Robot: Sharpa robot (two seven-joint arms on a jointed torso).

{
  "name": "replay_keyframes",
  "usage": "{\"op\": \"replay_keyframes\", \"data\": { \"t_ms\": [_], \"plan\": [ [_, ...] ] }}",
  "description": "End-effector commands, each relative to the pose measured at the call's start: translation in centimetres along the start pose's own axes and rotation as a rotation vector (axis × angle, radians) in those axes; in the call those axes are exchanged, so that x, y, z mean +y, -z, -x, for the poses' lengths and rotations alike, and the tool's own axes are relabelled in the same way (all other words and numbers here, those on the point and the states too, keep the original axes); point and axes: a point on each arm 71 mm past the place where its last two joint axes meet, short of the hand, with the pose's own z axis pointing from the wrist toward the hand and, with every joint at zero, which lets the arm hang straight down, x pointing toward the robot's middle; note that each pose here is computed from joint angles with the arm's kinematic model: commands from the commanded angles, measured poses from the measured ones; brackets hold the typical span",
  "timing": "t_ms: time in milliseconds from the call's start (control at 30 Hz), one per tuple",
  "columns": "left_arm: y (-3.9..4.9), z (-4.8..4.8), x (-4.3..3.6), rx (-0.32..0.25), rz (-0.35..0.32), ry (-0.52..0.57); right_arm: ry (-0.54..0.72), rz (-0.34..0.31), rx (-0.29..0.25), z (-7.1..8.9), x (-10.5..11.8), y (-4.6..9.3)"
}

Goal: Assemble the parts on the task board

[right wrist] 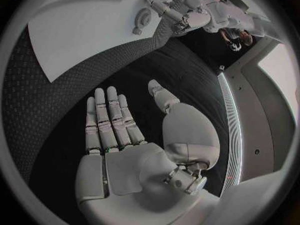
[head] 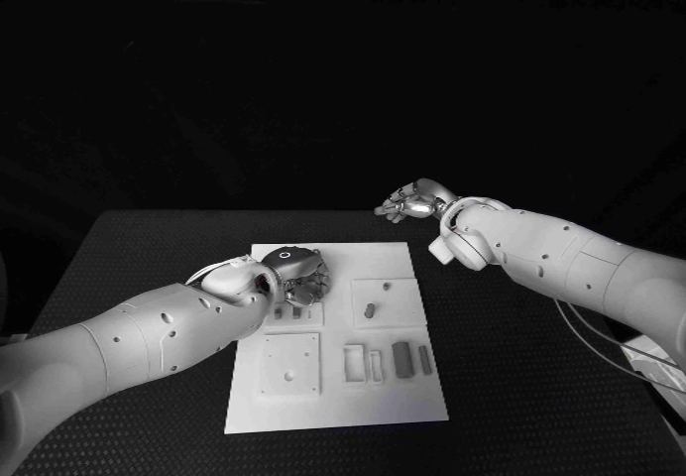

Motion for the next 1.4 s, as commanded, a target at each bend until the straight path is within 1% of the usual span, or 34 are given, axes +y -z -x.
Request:
{"op": "replay_keyframes", "data": {
  "t_ms": [33,100,333,533,733,833,967,1167,1200,1400],
  "plan": [
    [0.31,-0.86,0.07,0.031,0.003,0.035,-0.002,0.007,0.010,-0.1,0.1,0.0],
    [0.35,-0.76,0.10,0.023,0.004,0.038,-0.002,0.007,0.010,-0.1,0.1,0.0],
    [0.44,0.26,0.32,-0.014,0.009,0.059,-0.002,0.006,0.009,0.0,0.0,0.0],
    [0.77,1.08,0.52,-0.031,0.019,0.099,-0.002,0.005,0.008,0.0,0.0,0.0],
    [1.25,1.47,0.95,-0.036,0.029,0.117,-0.002,0.004,0.008,0.1,-0.1,0.1],
    [1.52,1.92,1.11,-0.048,0.033,0.130,-0.002,0.004,0.008,0.1,-0.1,0.1],
    [1.99,2.75,1.63,-0.058,0.046,0.141,-0.001,0.002,0.007,0.2,-0.1,0.1],
    [3.11,3.83,2.77,-0.065,0.074,0.163,-0.001,0.001,0.006,0.2,-0.2,0.1],
    [3.40,4.07,3.15,-0.065,0.085,0.173,-0.001,0.000,0.004,0.3,-0.3,0.2],
    [4.35,4.12,4.09,-0.060,0.111,0.183,-0.001,0.000,0.004,0.3,-0.3,0.2]
  ]
}}
